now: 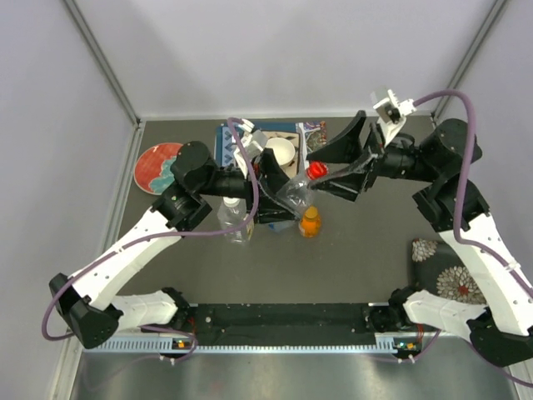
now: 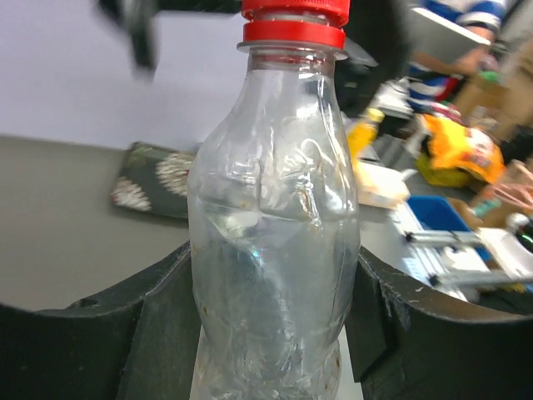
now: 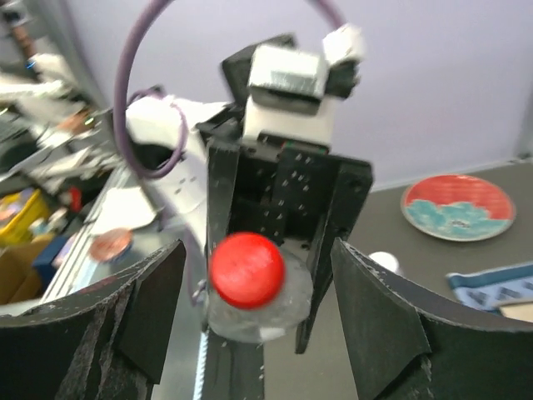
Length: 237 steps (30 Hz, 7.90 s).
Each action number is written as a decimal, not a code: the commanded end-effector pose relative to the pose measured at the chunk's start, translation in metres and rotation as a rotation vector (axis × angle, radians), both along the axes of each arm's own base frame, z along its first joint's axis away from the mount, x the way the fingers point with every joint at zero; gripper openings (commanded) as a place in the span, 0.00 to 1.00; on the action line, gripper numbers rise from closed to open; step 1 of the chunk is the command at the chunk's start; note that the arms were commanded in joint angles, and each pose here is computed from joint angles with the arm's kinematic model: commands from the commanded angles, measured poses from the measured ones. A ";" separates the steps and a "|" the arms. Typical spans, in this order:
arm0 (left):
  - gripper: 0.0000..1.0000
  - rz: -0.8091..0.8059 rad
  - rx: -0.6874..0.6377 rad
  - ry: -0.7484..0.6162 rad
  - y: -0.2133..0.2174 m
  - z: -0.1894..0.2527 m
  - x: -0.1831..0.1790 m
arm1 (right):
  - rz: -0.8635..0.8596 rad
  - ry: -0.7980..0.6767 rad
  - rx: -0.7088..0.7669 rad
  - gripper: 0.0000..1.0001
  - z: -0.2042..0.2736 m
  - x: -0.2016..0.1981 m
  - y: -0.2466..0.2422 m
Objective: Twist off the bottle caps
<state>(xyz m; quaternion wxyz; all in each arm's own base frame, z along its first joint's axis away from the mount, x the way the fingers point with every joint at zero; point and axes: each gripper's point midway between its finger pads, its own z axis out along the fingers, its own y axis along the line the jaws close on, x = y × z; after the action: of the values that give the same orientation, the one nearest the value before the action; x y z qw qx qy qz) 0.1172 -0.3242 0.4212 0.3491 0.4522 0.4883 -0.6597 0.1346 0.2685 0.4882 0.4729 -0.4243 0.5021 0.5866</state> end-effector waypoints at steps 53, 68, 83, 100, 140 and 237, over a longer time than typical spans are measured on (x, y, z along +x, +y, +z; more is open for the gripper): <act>0.29 1.173 0.291 -0.323 0.016 -0.055 0.128 | -0.670 0.517 -0.012 0.28 -0.051 0.126 0.013; 0.27 1.019 0.184 -0.277 0.010 -0.036 0.104 | -0.505 0.446 -0.085 0.00 -0.058 0.099 0.024; 0.29 0.205 -0.050 -0.089 0.026 0.004 0.023 | 0.001 0.144 -0.131 0.00 -0.024 0.001 0.020; 0.31 -0.186 -0.126 0.015 0.036 0.020 -0.016 | 0.391 -0.140 -0.051 0.00 -0.005 -0.081 -0.011; 0.27 0.354 0.041 -0.149 0.002 -0.014 0.054 | -0.480 0.274 0.091 0.65 0.041 0.059 -0.014; 0.30 -0.320 -0.110 0.014 0.006 0.021 -0.037 | 0.526 -0.273 -0.004 0.00 0.015 -0.127 -0.041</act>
<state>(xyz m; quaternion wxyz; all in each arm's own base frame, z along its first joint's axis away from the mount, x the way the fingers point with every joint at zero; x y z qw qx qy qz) 0.0675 -0.3200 0.4194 0.2054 0.5028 0.4027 -0.7368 0.0636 0.2597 0.5071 0.4385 -0.5543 0.3461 0.6169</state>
